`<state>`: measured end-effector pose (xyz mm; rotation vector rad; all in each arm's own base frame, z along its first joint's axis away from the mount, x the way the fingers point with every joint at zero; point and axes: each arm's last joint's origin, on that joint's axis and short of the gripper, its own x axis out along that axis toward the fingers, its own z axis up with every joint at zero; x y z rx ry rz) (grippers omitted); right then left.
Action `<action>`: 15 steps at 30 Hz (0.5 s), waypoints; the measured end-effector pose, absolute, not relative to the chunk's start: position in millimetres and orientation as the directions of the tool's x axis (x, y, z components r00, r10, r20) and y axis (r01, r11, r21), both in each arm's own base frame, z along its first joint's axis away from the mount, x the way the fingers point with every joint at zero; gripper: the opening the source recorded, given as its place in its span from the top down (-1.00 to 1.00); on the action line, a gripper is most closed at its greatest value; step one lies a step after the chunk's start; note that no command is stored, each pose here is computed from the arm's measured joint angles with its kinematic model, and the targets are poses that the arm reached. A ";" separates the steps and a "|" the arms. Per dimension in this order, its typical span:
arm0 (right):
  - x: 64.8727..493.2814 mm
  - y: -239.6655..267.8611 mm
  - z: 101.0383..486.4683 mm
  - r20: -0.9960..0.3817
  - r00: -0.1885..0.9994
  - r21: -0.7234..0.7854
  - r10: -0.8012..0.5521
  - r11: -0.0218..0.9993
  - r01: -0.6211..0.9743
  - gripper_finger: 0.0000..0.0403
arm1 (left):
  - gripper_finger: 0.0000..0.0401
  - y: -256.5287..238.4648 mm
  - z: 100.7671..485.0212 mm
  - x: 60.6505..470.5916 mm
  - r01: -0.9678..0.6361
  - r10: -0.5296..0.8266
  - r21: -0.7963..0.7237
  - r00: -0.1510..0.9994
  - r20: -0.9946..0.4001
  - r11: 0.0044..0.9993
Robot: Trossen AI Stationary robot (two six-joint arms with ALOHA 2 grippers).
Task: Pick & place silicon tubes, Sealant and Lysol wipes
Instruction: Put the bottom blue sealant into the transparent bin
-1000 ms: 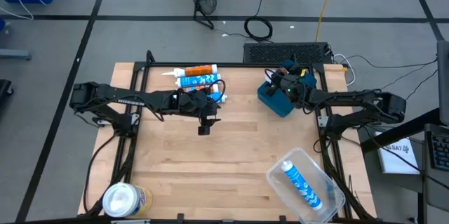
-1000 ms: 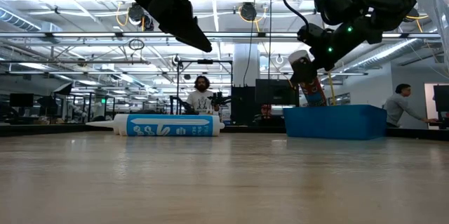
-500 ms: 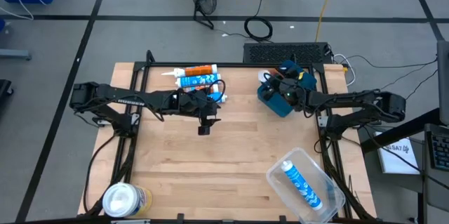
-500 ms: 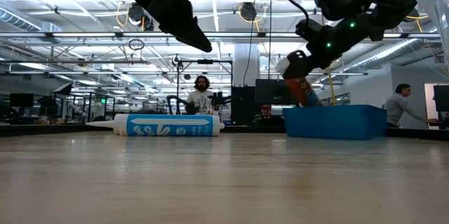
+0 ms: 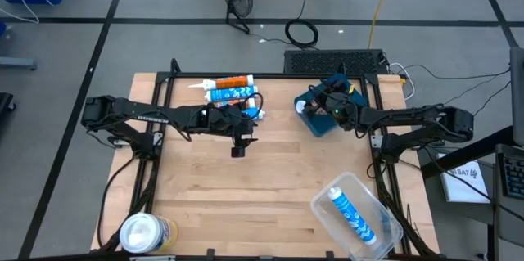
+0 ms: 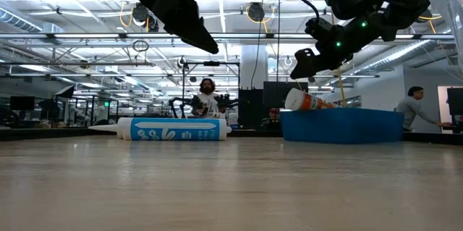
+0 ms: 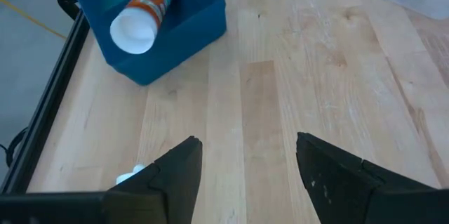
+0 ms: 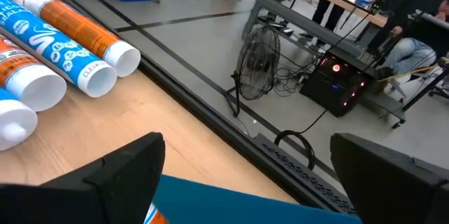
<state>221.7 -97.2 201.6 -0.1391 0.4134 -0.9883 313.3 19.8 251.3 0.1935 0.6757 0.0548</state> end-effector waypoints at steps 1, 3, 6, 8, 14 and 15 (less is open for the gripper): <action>221.7 -97.2 201.5 -0.276 0.480 -0.297 -0.833 0.549 0.781 -0.89 | -0.15 19.8 251.3 313.3 0.012 0.113 0.196 0.780 -0.616 0.981; 222.1 -96.3 201.5 -0.277 0.484 -0.288 -0.830 0.552 0.783 -0.89 | -0.15 19.8 251.3 313.3 0.012 0.113 0.196 0.780 -0.616 0.981; 223.4 -93.9 201.4 -0.281 0.506 -0.279 -0.816 0.574 0.770 -0.89 | -0.15 19.8 251.3 313.3 0.013 0.113 0.196 0.780 -0.616 0.981; 224.7 -92.3 201.1 -0.289 0.538 -0.260 -0.792 0.606 0.752 -0.89 | -0.15 19.8 251.3 313.3 0.013 0.113 0.196 0.780 -0.616 0.980; 227.9 -89.3 200.5 -0.313 0.643 -0.146 -0.699 0.705 0.694 -0.88 | -0.15 19.8 251.3 313.3 0.013 0.113 0.196 0.780 -0.616 0.981; 228.6 -88.6 200.6 -0.315 0.666 -0.128 -0.676 0.726 0.676 -0.88 | -0.15 19.8 251.4 313.3 0.012 0.113 0.196 0.780 -0.616 0.980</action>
